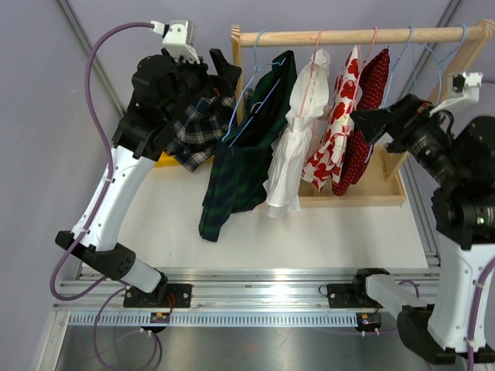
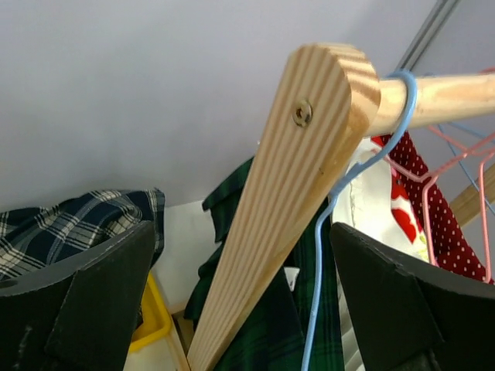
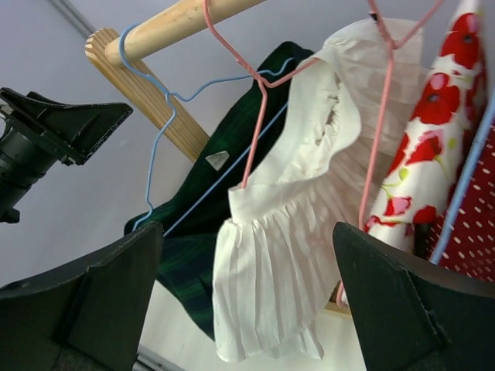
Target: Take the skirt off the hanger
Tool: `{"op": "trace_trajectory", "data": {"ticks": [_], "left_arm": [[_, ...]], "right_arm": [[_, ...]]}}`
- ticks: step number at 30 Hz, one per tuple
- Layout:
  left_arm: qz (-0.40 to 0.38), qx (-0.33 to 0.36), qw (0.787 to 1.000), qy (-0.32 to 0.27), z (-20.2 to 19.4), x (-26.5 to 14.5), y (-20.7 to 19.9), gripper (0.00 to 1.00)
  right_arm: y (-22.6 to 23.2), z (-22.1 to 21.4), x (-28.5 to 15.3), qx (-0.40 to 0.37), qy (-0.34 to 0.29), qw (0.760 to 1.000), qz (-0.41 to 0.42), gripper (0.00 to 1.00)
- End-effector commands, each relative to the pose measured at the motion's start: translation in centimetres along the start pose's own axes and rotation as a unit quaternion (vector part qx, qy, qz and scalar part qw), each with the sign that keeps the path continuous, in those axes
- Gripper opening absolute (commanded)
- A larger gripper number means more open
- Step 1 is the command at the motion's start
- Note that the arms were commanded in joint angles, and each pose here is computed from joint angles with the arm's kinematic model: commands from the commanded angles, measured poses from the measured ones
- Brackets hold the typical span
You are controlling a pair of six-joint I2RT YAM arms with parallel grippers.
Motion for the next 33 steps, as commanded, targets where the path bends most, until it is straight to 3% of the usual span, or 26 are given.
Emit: {"op": "trace_trajectory", "data": {"ticks": [1, 12, 17, 24, 33], "left_arm": [[-0.024, 0.017, 1.000, 0.001, 0.6, -0.6, -1.5, 0.98], [-0.059, 0.028, 0.996, 0.065, -4.6, 0.5, -4.6, 0.75], [-0.035, 0.041, 0.995, 0.078, -5.8, 0.5, -4.7, 0.70], [-0.003, 0.049, 0.993, 0.107, -8.1, 1.6, -3.5, 0.31], [-0.039, 0.043, 0.985, 0.163, -10.6, 2.3, -5.1, 0.28]], "right_arm": [[-2.4, -0.4, -2.6, -0.021, -0.031, 0.996, -0.082, 0.99], [-3.4, -1.7, -4.5, -0.032, -0.028, 0.993, -0.114, 0.99], [-3.9, -2.2, -4.5, -0.035, -0.021, 0.992, -0.121, 1.00], [-4.3, -2.6, -4.9, -0.042, -0.018, 0.990, -0.130, 0.99], [-4.8, -3.0, -5.0, -0.049, -0.013, 0.989, -0.141, 0.99]]}}
Point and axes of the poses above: each gripper's point midway between its finger pads, its own x axis out along the fingers, its own y axis along the line the jaws close on, z = x × y, the point moved 1 cm from there along -x, back along the fingers, and after that the axes turned 2 degrees about -x, right-handed, at the moved point
